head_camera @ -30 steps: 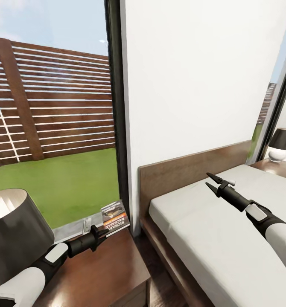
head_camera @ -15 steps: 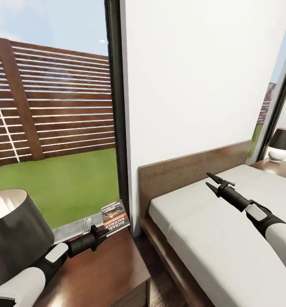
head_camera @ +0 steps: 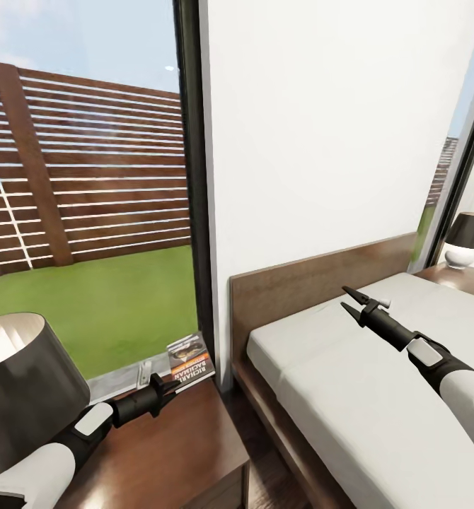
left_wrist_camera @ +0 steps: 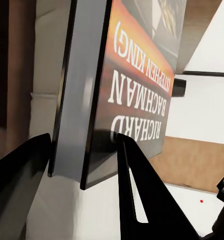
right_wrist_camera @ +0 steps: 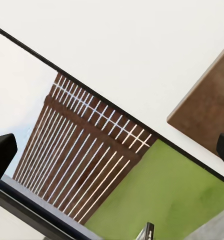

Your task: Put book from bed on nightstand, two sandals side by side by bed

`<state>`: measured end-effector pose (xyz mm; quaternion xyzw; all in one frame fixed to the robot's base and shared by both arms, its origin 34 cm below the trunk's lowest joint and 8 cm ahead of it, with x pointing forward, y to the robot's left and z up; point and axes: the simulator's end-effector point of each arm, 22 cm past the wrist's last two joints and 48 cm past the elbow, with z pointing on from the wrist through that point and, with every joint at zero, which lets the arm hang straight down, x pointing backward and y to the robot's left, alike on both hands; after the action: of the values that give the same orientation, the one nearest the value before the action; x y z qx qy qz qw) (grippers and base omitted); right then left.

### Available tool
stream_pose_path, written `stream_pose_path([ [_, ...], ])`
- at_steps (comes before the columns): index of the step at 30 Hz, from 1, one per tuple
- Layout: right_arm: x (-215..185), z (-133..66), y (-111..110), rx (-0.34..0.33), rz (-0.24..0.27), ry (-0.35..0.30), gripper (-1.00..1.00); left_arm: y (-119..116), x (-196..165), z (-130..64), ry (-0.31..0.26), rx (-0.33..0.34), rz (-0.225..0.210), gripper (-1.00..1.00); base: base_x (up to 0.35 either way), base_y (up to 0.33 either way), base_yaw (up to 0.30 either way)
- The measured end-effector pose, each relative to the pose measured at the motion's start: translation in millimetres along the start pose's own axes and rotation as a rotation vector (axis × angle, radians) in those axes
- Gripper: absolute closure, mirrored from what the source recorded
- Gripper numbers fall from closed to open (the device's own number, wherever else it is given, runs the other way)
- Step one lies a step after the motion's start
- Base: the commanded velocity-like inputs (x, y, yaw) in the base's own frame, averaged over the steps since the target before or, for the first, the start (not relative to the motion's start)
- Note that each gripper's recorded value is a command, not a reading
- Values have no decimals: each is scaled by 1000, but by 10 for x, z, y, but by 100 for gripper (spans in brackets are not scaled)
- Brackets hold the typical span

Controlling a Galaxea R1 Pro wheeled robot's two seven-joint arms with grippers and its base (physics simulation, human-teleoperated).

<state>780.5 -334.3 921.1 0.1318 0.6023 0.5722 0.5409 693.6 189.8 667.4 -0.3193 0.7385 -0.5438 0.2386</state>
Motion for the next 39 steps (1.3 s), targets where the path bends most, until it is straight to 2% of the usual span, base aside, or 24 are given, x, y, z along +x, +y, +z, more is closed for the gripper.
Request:
stream_pose_path([
  [8, -7, -2, 0, 0, -1, -2, -100, 73, 30, 40, -11, -23, 4, 100, 0, 0, 0],
  [12, -11, -5, -1, 0, 0, -2, -100, 269, 108, 127, -28, -102, 6, 100, 0, 0, 0],
  [20, -9, -20, -20, 5, 4, -3, -100, 430, 153, 168, -45, -166, 1, 100, 0, 0, 0],
  [23, -7, -39, -46, 11, 10, -5, -100, 563, 174, 141, -50, -201, -8, 100, 0, 0, 0],
  [32, 0, -47, -61, 14, 13, -6, -100, 683, 101, 97, -90, -232, -6, 100, 0, 0, 0],
  [39, 1, -48, -66, 16, 13, -6, -100, 758, 70, 55, -100, -255, -4, 100, 0, 0, 0],
])
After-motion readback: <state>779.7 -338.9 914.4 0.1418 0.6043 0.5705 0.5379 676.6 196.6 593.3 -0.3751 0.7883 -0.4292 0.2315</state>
